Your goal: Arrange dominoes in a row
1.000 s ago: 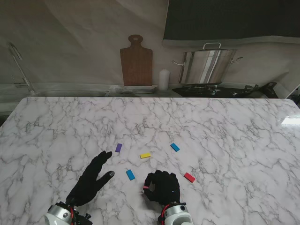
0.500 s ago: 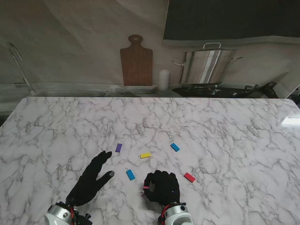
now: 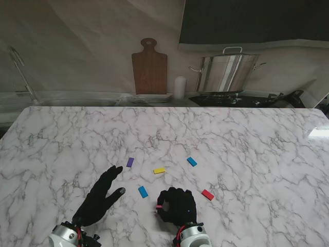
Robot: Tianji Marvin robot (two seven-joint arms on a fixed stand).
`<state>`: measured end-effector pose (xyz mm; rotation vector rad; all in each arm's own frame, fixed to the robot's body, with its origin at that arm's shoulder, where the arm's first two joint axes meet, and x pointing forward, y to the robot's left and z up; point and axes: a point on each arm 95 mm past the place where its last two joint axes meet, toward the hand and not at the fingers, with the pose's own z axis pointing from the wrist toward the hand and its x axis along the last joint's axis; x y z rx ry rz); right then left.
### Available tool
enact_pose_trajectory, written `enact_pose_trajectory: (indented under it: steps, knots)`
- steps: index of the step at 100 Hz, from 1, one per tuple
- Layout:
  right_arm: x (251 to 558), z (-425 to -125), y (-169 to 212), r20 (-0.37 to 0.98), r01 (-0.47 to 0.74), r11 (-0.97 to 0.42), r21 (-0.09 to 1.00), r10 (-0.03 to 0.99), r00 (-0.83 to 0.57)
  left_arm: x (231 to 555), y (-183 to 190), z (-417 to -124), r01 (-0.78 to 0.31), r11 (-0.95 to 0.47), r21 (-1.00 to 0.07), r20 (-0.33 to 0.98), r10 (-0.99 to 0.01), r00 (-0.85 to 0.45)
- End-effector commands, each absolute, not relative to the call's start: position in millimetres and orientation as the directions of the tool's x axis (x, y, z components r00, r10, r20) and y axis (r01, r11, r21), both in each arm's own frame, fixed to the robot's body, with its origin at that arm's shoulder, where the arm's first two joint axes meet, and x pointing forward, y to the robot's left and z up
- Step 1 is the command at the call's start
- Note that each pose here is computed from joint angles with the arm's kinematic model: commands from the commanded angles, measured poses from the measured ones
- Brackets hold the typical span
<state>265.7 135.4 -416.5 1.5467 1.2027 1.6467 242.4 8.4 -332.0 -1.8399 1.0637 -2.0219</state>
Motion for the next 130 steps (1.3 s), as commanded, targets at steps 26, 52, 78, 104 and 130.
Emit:
enact_pose_trajectory:
  steps: [26,52,78,104,130]
  knots:
    - [263,-418,136,0.451,0.190,-0.421,0.887,0.878,-0.162,240,7,-335,-0.324,-0.715,-0.620,0.783,-0.589,-0.198]
    - [262,-418,136,0.448,0.197,-0.415,0.888,0.879,-0.167,241,7,-334,-0.322,-0.716,-0.619,0.784,-0.588,-0.198]
    - [262,-412,134,0.447,0.196,-0.413,0.889,0.877,-0.179,241,7,-334,-0.322,-0.717,-0.619,0.784,-0.588,-0.198]
    - [260,-384,122,0.429,0.187,-0.395,0.899,0.881,-0.200,241,7,-334,-0.324,-0.716,-0.618,0.785,-0.588,-0.197]
    - [263,-360,91,0.358,0.143,-0.336,0.931,0.915,-0.185,240,7,-334,-0.327,-0.717,-0.616,0.786,-0.587,-0.195]
